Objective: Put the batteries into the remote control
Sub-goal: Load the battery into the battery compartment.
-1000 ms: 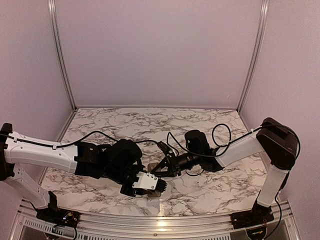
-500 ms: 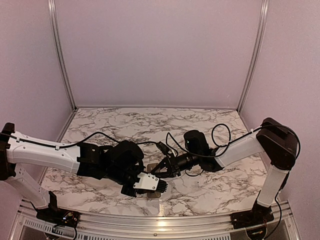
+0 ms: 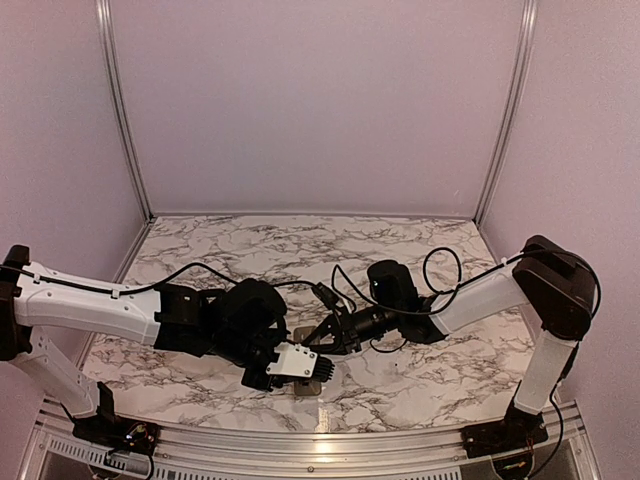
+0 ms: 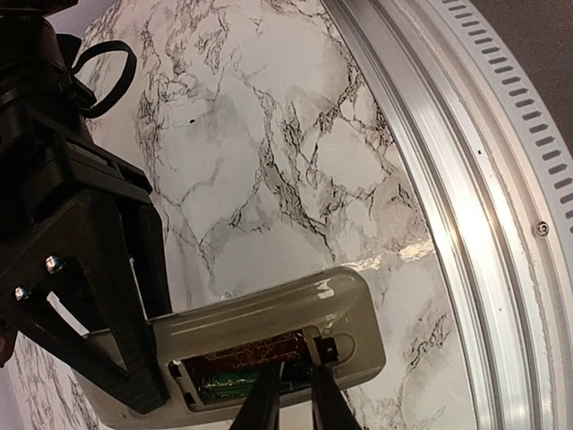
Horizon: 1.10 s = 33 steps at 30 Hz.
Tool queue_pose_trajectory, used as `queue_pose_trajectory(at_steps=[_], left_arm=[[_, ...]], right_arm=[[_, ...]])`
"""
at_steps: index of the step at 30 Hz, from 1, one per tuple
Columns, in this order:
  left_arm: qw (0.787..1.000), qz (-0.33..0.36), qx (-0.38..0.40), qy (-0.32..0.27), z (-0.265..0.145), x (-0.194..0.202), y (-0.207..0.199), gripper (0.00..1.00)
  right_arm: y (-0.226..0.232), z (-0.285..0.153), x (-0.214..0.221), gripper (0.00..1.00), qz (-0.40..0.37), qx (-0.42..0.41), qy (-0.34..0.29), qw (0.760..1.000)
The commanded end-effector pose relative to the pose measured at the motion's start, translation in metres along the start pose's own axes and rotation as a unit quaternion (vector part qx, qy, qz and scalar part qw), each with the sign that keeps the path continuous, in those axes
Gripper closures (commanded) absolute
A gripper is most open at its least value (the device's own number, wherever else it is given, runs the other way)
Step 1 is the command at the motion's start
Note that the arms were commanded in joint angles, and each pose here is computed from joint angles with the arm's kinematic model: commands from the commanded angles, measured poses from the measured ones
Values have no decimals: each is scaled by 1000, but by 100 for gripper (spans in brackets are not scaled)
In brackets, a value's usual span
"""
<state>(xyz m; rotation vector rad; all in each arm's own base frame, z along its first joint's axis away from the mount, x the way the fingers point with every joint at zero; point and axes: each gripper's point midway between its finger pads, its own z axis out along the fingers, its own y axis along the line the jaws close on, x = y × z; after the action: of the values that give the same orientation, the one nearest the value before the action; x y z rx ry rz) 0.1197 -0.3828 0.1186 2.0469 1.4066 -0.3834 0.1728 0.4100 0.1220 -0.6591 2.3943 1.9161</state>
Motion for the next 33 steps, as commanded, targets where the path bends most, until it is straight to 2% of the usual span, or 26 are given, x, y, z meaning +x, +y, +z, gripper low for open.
queue_pose_trajectory(at_steps=[1, 17, 21, 26, 28, 32, 33], left_arm=[[1000, -11, -6, 25, 6, 12, 8, 87], [997, -10, -7, 70, 13, 28, 10, 90], [999, -13, -30, 39, -1, 11, 19, 89], [996, -34, -80, -34, -35, -22, 39, 80], [991, -59, -105, -63, -48, -33, 49, 73], [966, -142, -189, -104, -75, -39, 79, 58], [956, -169, -212, -112, -83, -38, 86, 52]], right_arm=[[35, 6, 0, 100, -43, -42, 18, 998], [40, 1, 0, 100, -53, -41, 9, 998], [33, -5, -5, 100, -51, -33, -8, 998], [26, -21, -15, 100, -56, -27, -42, 997], [24, -25, -17, 100, -57, -25, -51, 997], [26, -33, -22, 100, -68, -24, -71, 995], [28, -35, -24, 100, -74, -24, -77, 994]])
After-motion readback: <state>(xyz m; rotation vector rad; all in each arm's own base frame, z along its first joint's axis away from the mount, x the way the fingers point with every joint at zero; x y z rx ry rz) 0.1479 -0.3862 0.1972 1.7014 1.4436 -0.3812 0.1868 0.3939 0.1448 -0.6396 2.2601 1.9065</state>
